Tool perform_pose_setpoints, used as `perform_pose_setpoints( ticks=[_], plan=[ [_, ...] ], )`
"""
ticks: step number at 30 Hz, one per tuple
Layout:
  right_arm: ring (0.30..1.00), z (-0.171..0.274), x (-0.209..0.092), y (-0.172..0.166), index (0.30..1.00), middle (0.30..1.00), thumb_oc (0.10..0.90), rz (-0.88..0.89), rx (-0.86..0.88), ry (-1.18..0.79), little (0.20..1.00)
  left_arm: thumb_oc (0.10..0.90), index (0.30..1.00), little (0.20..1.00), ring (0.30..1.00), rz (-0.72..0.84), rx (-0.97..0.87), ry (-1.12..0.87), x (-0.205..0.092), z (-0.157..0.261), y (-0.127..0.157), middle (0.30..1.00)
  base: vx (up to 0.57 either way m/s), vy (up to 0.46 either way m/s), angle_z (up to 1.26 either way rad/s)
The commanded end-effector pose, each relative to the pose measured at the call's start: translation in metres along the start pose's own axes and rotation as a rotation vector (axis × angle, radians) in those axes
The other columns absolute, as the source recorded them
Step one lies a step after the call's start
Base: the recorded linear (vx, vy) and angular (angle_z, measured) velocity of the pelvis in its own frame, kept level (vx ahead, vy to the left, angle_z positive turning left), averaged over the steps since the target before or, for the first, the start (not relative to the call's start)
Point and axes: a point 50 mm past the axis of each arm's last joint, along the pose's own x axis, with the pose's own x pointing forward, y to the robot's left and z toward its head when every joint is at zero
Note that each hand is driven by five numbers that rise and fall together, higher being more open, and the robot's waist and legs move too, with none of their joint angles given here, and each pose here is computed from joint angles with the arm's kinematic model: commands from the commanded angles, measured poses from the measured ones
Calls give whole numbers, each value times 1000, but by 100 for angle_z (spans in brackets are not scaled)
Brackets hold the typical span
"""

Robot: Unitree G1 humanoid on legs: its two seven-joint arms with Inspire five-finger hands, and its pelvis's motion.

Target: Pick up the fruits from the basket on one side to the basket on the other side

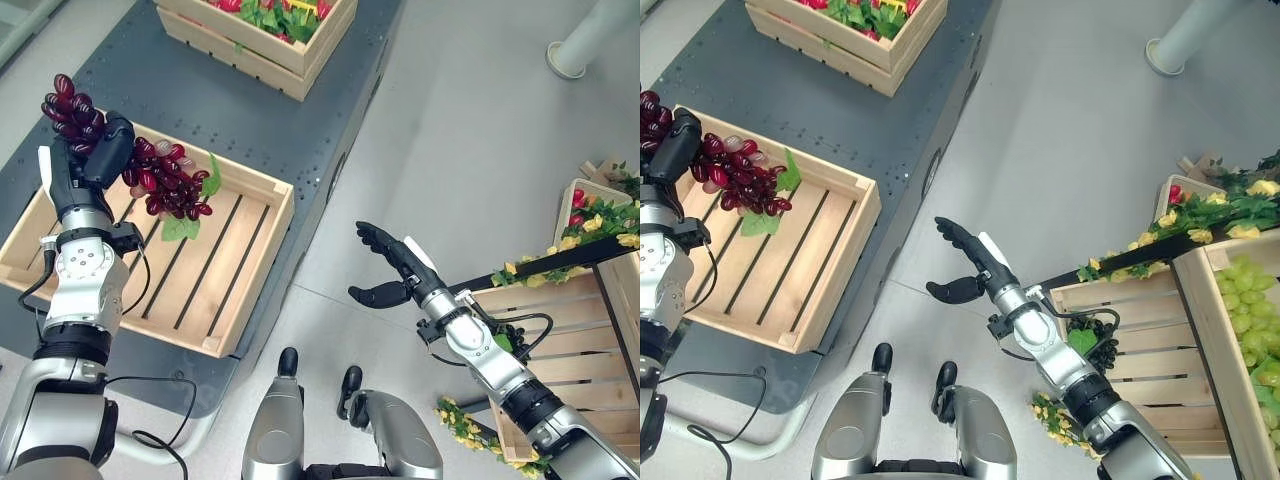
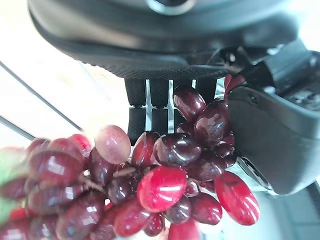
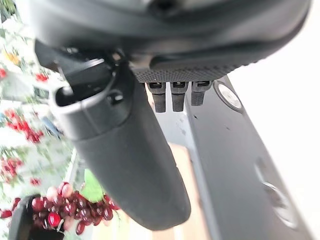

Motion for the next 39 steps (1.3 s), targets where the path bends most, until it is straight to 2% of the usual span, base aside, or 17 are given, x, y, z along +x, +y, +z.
perform_pose_setpoints(
  ticks=[1,3,10,13,15,18,22,25,29,34,39],
  plan=[
    [900,16,-10,-11,900,900,800,-39,-5,-126,900,400,300,300,300,-26,-132,-183,0,30,-16,300,83,-73,-3],
    [900,17,-11,-12,900,900,800,-46,30,-130,900,400,300,300,300,-97,-138,-194,-2,36,-28,300,79,-80,1],
    [900,27,-7,-18,900,900,800,-10,94,-154,900,400,300,300,300,-202,-167,-214,3,55,-51,300,6,-75,1],
    [900,39,-3,-24,900,900,800,16,8,-185,900,400,300,300,300,-253,-193,-211,4,59,-62,300,-27,-50,-9],
    [900,45,-1,-28,900,900,800,23,21,-193,900,400,300,300,300,-273,-204,-216,3,63,-69,300,-26,-56,-11],
    [900,53,5,-35,900,900,800,28,109,-213,900,400,300,300,300,-330,-246,-214,3,66,-81,300,5,-50,-3],
    [900,59,9,-39,900,900,800,48,326,-241,900,400,300,300,300,-422,-287,-197,-3,67,-102,300,18,-35,-8],
    [900,63,14,-41,900,900,800,64,369,-252,900,400,300,300,300,-465,-297,-192,-5,68,-110,300,23,-24,-8],
    [900,79,25,-41,900,900,800,127,531,-287,900,400,300,300,300,-558,-321,-186,-6,72,-126,300,28,-22,-5],
    [900,98,43,-34,900,900,800,125,648,-299,900,400,300,300,300,-651,-357,-187,-8,80,-146,300,25,-15,-2],
    [900,109,57,-30,900,900,800,121,671,-288,900,400,300,300,300,-700,-392,-194,-6,94,-164,300,15,-12,-12]
  ],
)
